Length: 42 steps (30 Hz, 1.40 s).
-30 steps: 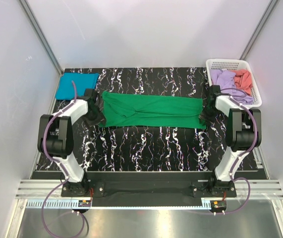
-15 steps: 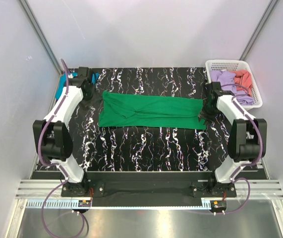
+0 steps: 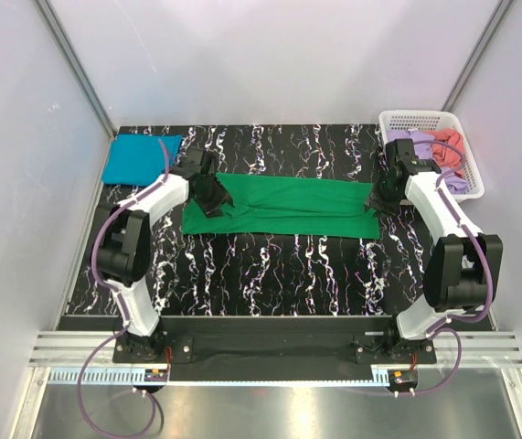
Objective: Fold and stack the t-shirts
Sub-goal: Fold the tshirt
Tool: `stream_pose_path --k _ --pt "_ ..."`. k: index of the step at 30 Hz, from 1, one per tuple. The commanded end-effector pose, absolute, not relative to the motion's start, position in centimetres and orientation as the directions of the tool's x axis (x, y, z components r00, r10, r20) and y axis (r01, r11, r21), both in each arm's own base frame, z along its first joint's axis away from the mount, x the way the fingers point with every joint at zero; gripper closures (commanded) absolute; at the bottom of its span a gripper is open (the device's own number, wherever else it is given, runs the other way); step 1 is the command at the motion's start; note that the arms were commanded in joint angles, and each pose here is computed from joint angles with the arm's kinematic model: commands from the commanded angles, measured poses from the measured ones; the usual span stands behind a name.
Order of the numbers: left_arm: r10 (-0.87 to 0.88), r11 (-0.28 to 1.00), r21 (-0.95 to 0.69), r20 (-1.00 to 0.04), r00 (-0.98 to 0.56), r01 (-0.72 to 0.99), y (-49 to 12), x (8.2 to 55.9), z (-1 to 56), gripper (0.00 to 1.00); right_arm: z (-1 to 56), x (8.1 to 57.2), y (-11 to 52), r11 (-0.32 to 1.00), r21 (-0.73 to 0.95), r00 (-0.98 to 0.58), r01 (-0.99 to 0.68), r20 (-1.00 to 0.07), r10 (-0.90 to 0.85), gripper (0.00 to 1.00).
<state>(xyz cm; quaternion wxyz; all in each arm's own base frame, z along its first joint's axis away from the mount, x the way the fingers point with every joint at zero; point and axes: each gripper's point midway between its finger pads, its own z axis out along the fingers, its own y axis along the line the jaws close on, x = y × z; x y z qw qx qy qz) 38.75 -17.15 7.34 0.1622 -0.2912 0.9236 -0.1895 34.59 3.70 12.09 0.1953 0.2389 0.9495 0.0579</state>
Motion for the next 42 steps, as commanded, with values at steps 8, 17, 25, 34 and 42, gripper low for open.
stream_pose_path --k 8,17,25,34,42 --pt "-0.634 0.741 -0.426 -0.190 -0.750 -0.519 -18.6 40.5 7.0 0.55 14.5 35.2 4.3 0.891 0.252 -0.806 0.377 -0.385 0.449 0.64" --pt "-0.632 0.757 -0.351 -0.182 -0.753 -0.551 -18.2 39.8 5.9 0.60 14.7 35.6 4.2 0.892 0.246 -0.804 0.378 -0.390 0.448 0.64" --pt "-0.635 0.754 -0.361 -0.185 -0.750 -0.549 -18.6 40.5 5.8 0.81 15.0 35.6 3.8 0.897 0.226 -0.801 0.379 -0.404 0.441 0.64" --pt "-0.624 0.764 -0.364 -0.211 -0.752 -0.532 -18.8 41.9 7.4 1.00 14.8 35.5 3.7 0.898 0.224 -0.803 0.379 -0.403 0.439 0.64" --pt "-0.579 0.803 -0.394 -0.333 -0.744 -0.448 -19.2 46.4 9.8 0.99 15.0 36.0 3.8 0.898 0.224 -0.803 0.379 -0.402 0.439 0.64"
